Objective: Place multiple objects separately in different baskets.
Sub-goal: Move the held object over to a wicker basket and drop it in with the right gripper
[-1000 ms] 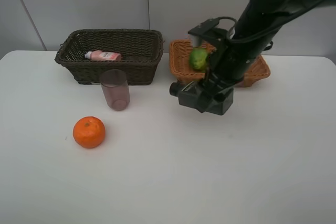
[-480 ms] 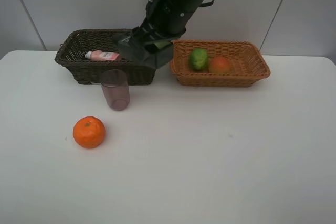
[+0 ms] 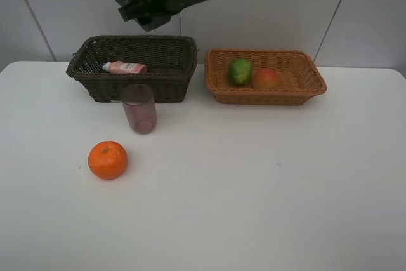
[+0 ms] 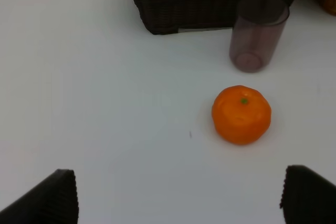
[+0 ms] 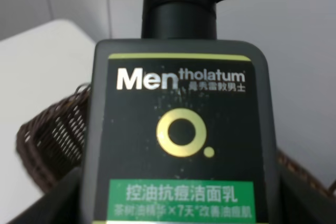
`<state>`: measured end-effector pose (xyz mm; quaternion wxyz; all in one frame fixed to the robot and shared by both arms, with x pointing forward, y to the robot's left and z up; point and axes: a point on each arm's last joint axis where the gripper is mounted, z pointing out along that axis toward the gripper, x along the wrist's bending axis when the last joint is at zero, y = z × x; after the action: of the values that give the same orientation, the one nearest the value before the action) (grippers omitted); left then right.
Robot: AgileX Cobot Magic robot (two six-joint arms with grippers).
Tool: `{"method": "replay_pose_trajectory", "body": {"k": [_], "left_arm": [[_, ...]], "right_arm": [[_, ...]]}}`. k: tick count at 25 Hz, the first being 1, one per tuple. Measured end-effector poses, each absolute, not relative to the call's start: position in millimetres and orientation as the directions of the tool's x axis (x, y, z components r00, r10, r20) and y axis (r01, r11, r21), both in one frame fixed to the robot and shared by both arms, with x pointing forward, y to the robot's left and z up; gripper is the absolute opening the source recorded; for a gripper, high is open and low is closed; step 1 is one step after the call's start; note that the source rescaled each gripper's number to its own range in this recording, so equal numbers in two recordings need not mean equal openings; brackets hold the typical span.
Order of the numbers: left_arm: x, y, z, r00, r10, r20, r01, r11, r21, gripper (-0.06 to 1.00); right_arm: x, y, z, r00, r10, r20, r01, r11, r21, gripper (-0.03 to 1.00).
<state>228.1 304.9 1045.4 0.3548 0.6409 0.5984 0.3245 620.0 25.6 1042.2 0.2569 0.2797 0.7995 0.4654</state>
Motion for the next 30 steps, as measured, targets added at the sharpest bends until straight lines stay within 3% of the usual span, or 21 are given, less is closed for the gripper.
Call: {"method": "replay_pose_trajectory", "body": {"k": [18, 30], "left_arm": [[228.1, 304.9, 1045.4, 0.073, 0.997, -0.009, 0.537, -0.032, 0.843, 1.00], [228.1, 304.9, 1045.4, 0.073, 0.997, -0.009, 0.537, -0.032, 0.843, 1.00]], "right_arm": [[652.8, 43.9, 935.1, -0.638, 0.762, -0.111, 0.201, 0.304, 0.931, 0.31], [654.0, 44.3, 924.8, -0.634, 0.765, -0.109, 0.207, 0.304, 0.930, 0.32]]}}
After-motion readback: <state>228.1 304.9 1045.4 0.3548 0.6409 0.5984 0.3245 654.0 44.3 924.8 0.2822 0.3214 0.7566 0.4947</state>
